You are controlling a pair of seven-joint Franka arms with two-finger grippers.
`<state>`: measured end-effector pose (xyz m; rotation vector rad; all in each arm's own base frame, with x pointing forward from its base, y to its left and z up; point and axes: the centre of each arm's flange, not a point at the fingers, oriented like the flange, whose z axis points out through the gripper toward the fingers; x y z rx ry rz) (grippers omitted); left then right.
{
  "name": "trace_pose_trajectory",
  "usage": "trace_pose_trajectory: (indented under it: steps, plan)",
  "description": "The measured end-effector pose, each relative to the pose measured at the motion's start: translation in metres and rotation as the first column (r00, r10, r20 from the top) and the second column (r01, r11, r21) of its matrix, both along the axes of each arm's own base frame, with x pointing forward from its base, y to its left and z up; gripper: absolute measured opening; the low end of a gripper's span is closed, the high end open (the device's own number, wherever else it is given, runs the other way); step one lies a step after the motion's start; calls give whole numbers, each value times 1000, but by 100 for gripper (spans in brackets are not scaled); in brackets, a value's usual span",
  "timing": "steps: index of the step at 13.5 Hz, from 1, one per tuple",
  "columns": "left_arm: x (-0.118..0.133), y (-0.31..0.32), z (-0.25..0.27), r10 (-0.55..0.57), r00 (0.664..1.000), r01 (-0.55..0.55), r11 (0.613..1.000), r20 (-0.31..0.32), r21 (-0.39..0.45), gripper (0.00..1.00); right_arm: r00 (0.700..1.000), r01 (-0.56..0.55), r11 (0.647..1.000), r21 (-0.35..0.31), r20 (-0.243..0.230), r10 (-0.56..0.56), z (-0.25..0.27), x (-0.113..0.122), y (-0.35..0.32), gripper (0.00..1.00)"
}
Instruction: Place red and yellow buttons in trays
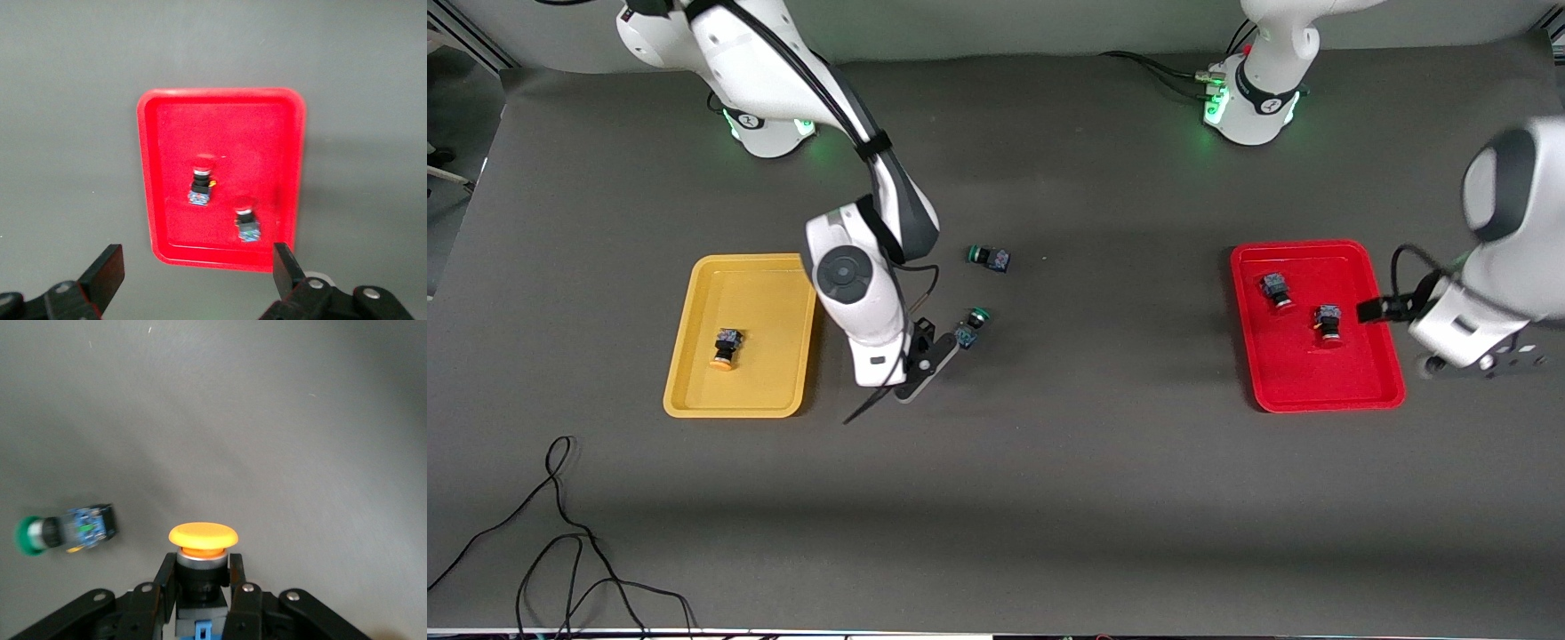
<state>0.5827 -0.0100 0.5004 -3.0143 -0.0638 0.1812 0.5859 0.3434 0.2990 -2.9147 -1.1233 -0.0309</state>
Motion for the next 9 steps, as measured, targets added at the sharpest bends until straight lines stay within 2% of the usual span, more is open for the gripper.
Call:
trace_pose_trajectory:
  steps: [2,4,9]
  plan:
    - [-18,-14,41,-10,998,11,1000,57,-12,99,990,133,991,-12,-47,-134,44,8,-10,34]
    - [-32,-23,58,-22,996,23,1000,89,-9,100,965,251,967,-34,-66,-253,71,17,-36,34]
    - [-33,-27,62,-49,991,51,999,124,-10,100,857,501,858,-114,-70,-510,90,40,-170,34]
